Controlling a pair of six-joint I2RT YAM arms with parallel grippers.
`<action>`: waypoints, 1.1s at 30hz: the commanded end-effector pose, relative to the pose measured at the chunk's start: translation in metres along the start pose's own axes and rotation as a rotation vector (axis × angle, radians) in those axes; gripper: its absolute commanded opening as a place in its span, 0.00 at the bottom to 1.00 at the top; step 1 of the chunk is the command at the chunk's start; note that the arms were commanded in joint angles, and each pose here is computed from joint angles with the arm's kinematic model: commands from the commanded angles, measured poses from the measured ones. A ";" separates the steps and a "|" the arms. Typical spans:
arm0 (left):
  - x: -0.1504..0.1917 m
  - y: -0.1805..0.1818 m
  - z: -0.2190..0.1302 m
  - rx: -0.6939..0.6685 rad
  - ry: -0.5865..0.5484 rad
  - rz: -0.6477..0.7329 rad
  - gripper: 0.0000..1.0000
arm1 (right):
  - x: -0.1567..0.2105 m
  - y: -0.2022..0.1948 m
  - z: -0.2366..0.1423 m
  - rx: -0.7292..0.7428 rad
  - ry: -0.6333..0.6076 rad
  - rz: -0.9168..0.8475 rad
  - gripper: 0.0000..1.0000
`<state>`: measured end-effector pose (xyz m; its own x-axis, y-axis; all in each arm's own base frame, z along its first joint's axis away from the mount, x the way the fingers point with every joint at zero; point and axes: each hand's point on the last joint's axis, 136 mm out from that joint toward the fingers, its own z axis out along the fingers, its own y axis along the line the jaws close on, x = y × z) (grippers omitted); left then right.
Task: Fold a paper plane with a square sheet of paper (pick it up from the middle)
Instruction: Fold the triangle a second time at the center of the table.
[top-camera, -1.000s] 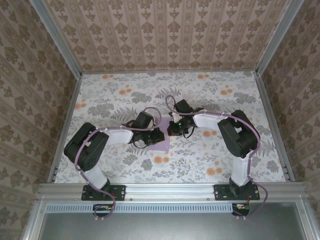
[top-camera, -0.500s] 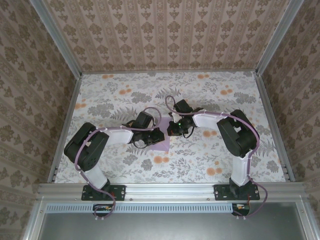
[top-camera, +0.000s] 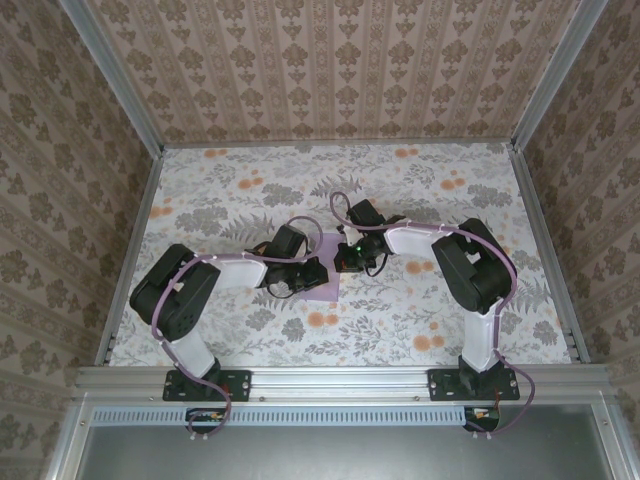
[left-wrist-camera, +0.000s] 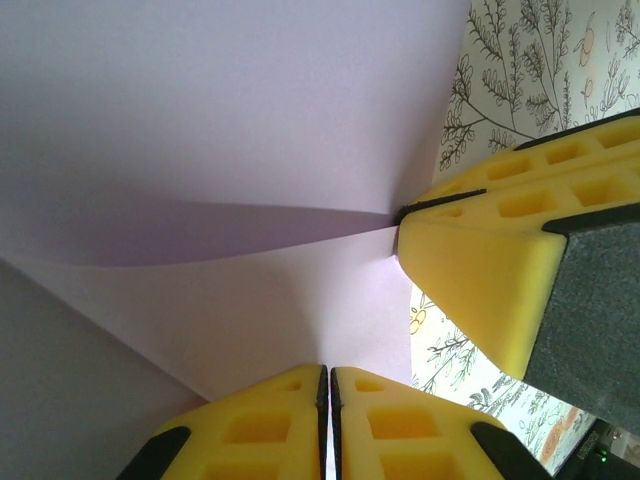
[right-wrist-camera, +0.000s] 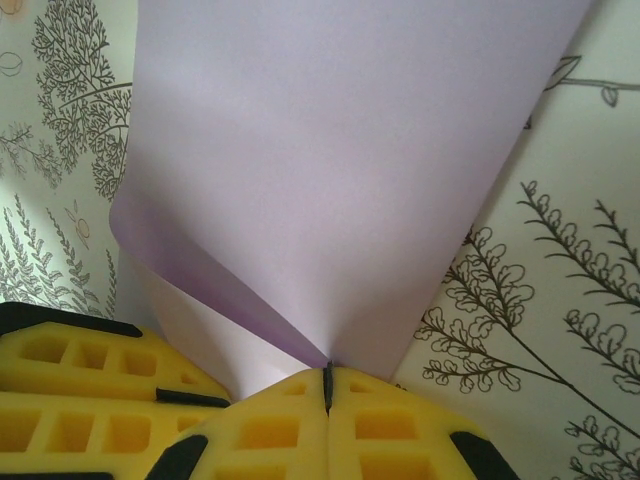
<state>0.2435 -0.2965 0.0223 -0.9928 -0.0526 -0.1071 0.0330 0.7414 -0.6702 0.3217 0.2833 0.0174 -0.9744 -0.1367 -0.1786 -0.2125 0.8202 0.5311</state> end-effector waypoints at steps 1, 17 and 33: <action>0.011 0.017 0.006 -0.051 0.026 -0.038 0.13 | 0.000 -0.006 -0.001 0.033 0.019 0.006 0.06; 0.021 0.039 0.006 -0.126 0.033 -0.121 0.09 | 0.003 0.012 -0.030 -0.063 -0.047 0.054 0.21; 0.017 0.027 0.004 -0.093 0.024 -0.102 0.08 | 0.010 -0.004 0.006 -0.010 0.044 0.056 0.06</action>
<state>0.2426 -0.2939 0.0181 -0.9915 -0.1080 -0.0719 -0.0326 0.7437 -0.6677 0.3134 0.2847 0.0163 -0.9874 -0.0990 -0.1237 -0.1528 0.8018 0.5778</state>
